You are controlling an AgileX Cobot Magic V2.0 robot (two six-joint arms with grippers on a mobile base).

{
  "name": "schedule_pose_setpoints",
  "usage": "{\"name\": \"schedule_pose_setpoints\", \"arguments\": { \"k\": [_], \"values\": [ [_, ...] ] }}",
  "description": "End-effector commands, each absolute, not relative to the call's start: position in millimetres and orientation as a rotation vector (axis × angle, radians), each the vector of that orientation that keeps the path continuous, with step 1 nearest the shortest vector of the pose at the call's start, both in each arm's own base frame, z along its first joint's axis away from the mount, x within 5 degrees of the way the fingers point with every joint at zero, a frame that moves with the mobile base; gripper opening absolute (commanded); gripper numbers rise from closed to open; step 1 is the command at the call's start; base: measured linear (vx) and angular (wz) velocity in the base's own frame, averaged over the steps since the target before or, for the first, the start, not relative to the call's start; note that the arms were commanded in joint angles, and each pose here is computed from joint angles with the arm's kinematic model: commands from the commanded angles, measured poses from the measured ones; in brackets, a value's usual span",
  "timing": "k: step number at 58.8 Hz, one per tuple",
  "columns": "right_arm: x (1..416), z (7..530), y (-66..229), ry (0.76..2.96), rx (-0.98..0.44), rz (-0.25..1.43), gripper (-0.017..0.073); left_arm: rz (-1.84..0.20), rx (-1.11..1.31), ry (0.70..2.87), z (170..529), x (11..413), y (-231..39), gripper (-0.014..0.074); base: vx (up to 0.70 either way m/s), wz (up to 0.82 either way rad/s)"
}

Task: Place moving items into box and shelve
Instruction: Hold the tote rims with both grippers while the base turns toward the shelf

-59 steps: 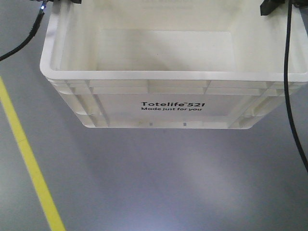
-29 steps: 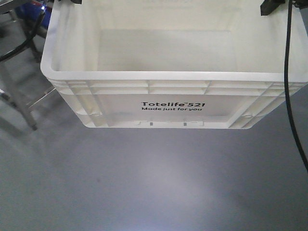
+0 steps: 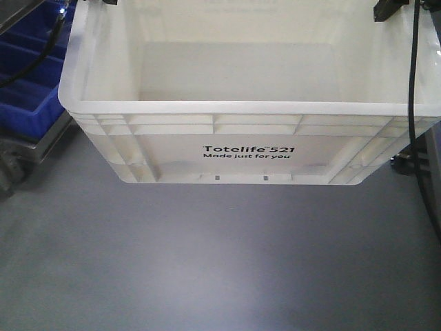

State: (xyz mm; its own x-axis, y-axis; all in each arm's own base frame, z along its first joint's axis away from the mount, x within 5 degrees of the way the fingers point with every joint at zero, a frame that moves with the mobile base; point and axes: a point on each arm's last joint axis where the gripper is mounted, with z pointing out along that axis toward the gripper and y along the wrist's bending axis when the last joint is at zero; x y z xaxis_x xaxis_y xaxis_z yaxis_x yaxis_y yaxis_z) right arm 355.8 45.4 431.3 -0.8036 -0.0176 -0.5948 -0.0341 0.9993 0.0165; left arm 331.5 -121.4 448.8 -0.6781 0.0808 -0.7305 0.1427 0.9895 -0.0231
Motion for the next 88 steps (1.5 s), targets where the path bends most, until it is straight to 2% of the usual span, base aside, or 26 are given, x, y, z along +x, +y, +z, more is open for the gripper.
{"name": "schedule_pose_setpoints", "arguments": {
  "k": [1, 35, 88],
  "values": [
    [334.6, 465.9, 24.8, 2.387, -0.008, -0.119, -0.0005, 0.001, 0.133, 2.115, 488.5, 318.2, -100.8, 0.0002, 0.48, -0.59],
    [334.6, 465.9, 25.1, 2.388, -0.009, -0.114, -0.0005, 0.001, 0.133, 2.115, 488.5, 318.2, -100.8, 0.0002, 0.50, -0.46],
    [334.6, 465.9, 25.1, 2.388, -0.009, -0.114, -0.0005, 0.001, 0.133, 2.115, 488.5, 318.2, -100.8, 0.0002, 0.56, -0.08]
  ]
}}
